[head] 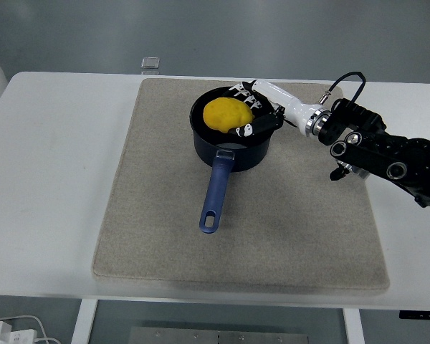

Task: Put the potato in the blue pot

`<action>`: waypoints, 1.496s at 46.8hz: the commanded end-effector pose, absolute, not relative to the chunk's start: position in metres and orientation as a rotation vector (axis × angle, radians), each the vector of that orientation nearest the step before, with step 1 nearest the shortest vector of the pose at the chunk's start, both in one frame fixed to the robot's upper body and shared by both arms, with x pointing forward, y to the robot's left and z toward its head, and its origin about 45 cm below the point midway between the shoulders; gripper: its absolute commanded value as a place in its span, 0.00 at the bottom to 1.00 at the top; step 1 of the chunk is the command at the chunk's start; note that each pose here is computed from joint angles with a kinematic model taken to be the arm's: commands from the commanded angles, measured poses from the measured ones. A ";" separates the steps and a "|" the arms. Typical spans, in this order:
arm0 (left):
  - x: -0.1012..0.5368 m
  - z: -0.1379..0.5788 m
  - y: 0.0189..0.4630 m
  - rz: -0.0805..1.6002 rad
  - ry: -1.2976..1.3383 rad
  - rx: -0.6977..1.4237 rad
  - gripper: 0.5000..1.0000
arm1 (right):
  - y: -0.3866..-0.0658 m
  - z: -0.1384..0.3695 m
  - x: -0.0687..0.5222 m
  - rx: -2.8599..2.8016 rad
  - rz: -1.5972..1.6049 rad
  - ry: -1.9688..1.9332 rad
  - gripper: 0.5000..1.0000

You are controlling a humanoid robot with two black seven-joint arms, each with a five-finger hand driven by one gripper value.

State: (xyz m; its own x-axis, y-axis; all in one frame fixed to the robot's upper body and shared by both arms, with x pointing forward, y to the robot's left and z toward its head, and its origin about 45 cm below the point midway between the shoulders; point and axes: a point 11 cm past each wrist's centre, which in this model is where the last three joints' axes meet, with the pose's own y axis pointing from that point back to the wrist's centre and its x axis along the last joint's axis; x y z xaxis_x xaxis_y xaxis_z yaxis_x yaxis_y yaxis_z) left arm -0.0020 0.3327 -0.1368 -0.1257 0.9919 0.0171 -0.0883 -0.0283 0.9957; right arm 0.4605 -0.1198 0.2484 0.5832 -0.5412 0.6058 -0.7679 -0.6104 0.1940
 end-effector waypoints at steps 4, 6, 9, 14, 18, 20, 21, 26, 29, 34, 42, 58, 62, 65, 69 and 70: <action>-0.002 -0.137 0.333 1.359 1.221 1.097 1.00 | -0.120 0.249 0.461 2.375 0.699 -1.051 0.90; -0.002 -0.137 0.333 1.359 1.221 1.097 1.00 | -0.120 0.249 0.461 2.375 0.699 -1.051 0.90; -0.002 -0.137 0.333 1.359 1.221 1.097 1.00 | -0.120 0.249 0.461 2.375 0.699 -1.051 0.90; -0.002 -0.137 0.333 1.359 1.221 1.097 1.00 | -0.120 0.249 0.461 2.375 0.699 -1.051 0.90; -0.002 -0.137 0.333 1.359 1.221 1.097 1.00 | -0.120 0.249 0.461 2.375 0.699 -1.052 0.90; -0.002 -0.137 0.333 1.359 1.221 1.097 1.00 | -0.120 0.249 0.461 2.377 0.699 -1.051 0.90; -0.002 -0.137 0.333 1.359 1.221 1.097 1.00 | -0.120 0.249 0.461 2.377 0.699 -1.051 0.90; -0.002 -0.137 0.333 1.359 1.221 1.097 1.00 | -0.120 0.250 0.461 2.378 0.698 -1.054 0.90; -0.002 -0.137 0.333 1.359 1.221 1.097 1.00 | -0.120 0.252 0.462 2.382 0.699 -1.063 0.90; -0.002 -0.137 0.333 1.359 1.221 1.097 1.00 | -0.126 0.258 0.465 2.374 0.707 -1.090 0.90; -0.002 -0.137 0.333 1.359 1.221 1.097 1.00 | -0.141 0.282 0.477 2.384 0.698 -1.225 0.90; -0.002 -0.137 0.333 1.359 1.221 1.097 1.00 | -0.220 0.279 0.494 2.355 0.176 -1.676 0.90; -0.002 -0.137 0.333 1.359 1.221 1.097 1.00 | -0.244 0.270 0.497 2.304 0.058 -1.782 0.90; -0.002 -0.137 0.333 1.359 1.221 1.097 1.00 | -0.260 0.263 0.500 2.266 -0.040 -1.866 0.90; -0.002 -0.137 0.333 1.359 1.221 1.097 1.00 | -0.273 0.250 0.500 2.229 -0.191 -1.962 0.90; -0.002 -0.137 0.333 1.359 1.221 1.097 1.00 | -0.276 0.248 0.500 2.220 -0.223 -1.982 0.90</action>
